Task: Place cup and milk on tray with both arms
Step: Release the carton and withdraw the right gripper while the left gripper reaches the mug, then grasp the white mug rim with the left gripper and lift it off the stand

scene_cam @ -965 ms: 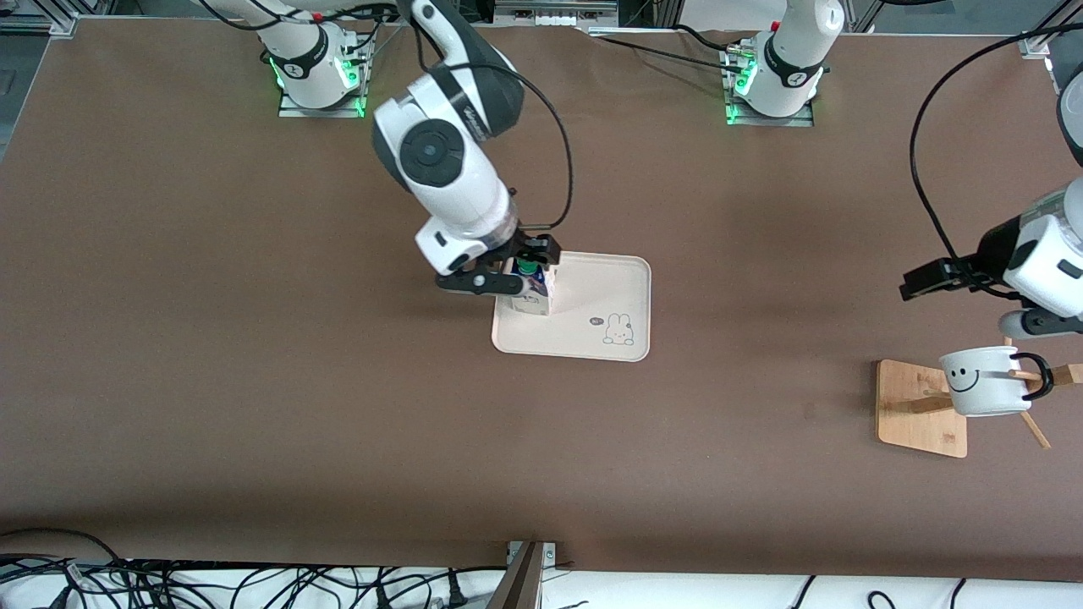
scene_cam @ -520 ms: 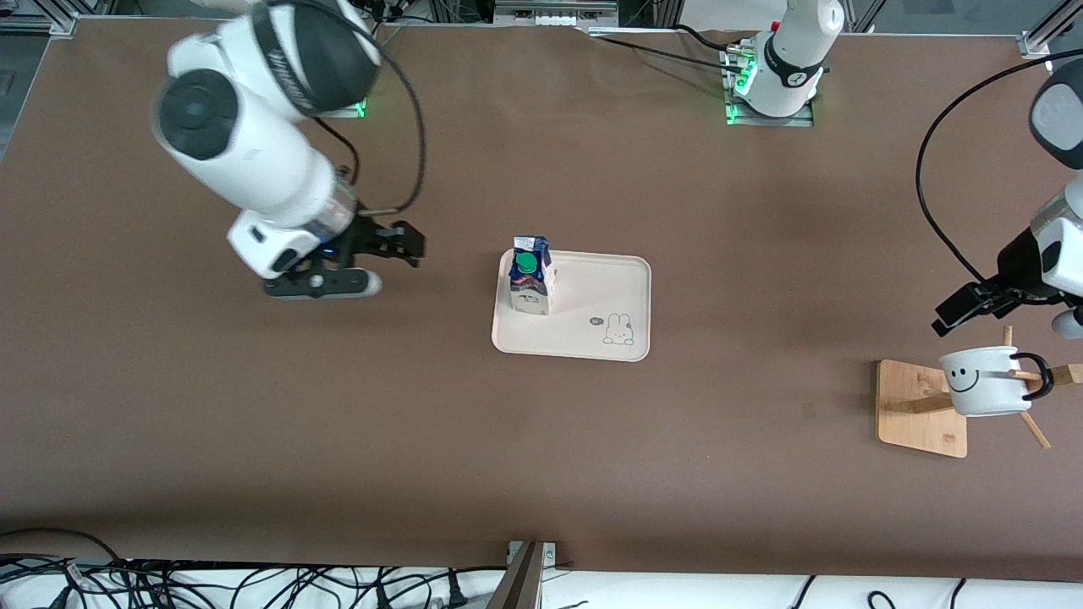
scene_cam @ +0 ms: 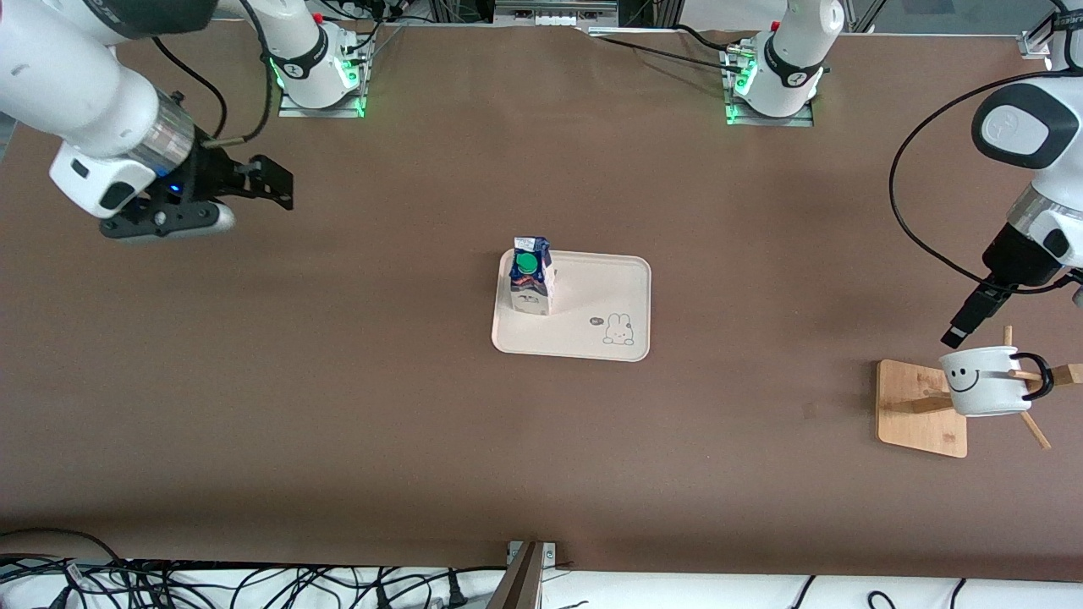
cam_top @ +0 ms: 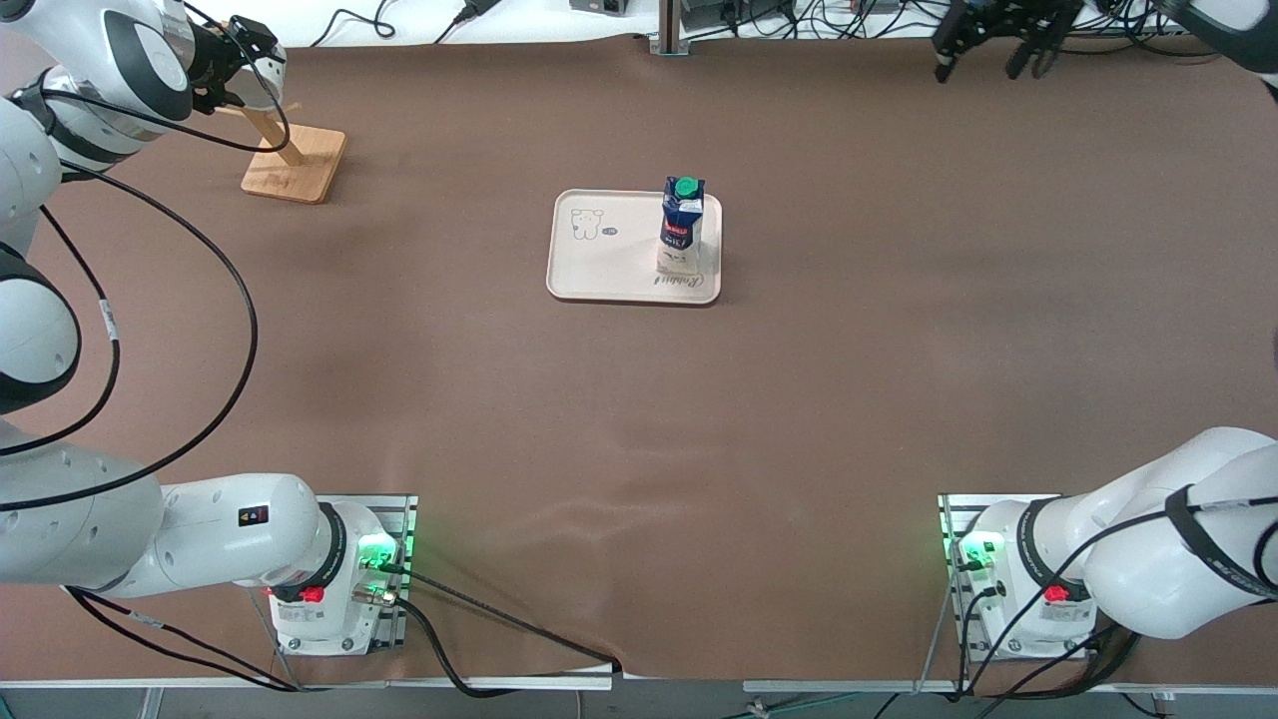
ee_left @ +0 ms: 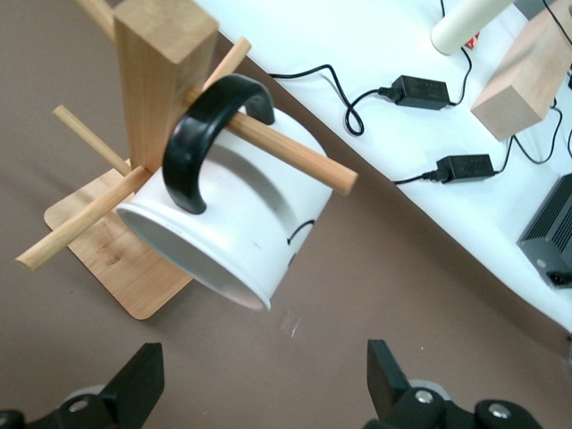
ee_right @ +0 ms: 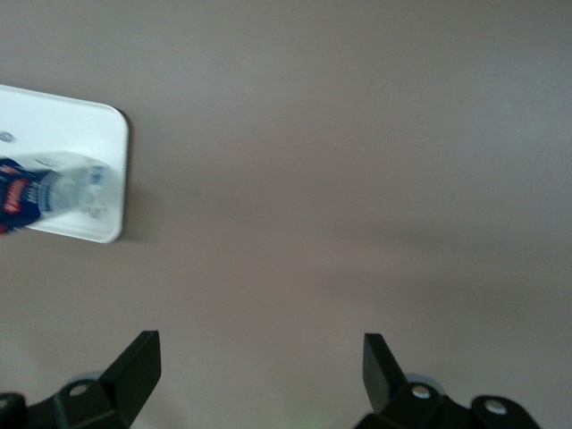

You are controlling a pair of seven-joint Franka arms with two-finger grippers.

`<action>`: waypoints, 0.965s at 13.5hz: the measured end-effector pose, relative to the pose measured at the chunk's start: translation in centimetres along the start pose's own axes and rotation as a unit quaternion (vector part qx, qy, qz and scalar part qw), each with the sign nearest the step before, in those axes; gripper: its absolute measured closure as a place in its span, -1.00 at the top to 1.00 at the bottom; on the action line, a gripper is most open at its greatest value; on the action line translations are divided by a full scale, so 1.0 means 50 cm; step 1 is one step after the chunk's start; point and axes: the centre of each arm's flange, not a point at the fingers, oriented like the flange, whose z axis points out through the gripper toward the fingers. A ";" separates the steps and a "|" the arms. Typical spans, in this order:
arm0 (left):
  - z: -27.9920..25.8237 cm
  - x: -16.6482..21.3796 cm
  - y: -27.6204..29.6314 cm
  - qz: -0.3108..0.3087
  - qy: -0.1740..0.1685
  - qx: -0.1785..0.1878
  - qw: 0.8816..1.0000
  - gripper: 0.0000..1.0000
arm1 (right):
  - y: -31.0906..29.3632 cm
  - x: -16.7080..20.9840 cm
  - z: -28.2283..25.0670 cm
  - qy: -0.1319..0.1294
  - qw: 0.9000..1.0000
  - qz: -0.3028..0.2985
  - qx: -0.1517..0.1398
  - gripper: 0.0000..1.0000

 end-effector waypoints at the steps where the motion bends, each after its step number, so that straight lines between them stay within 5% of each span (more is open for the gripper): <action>1: 0.010 0.005 -0.006 -0.014 0.012 -0.006 1.000 1.00 | 0.019 -0.026 0.000 0.003 1.000 -0.003 0.000 1.00; 4: 0.051 0.014 -0.005 -0.027 0.047 -0.015 0.998 0.99 | 0.071 -0.072 -0.011 0.012 1.000 -0.015 0.002 1.00; 9: 0.058 0.025 0.009 -0.025 0.054 -0.020 0.998 -0.17 | 0.121 -0.061 -0.032 0.036 0.999 -0.007 -0.023 1.00; 13: 0.044 0.034 0.037 -0.021 0.061 -0.032 0.997 -0.84 | 0.140 -0.020 -0.034 0.038 0.999 0.004 -0.036 1.00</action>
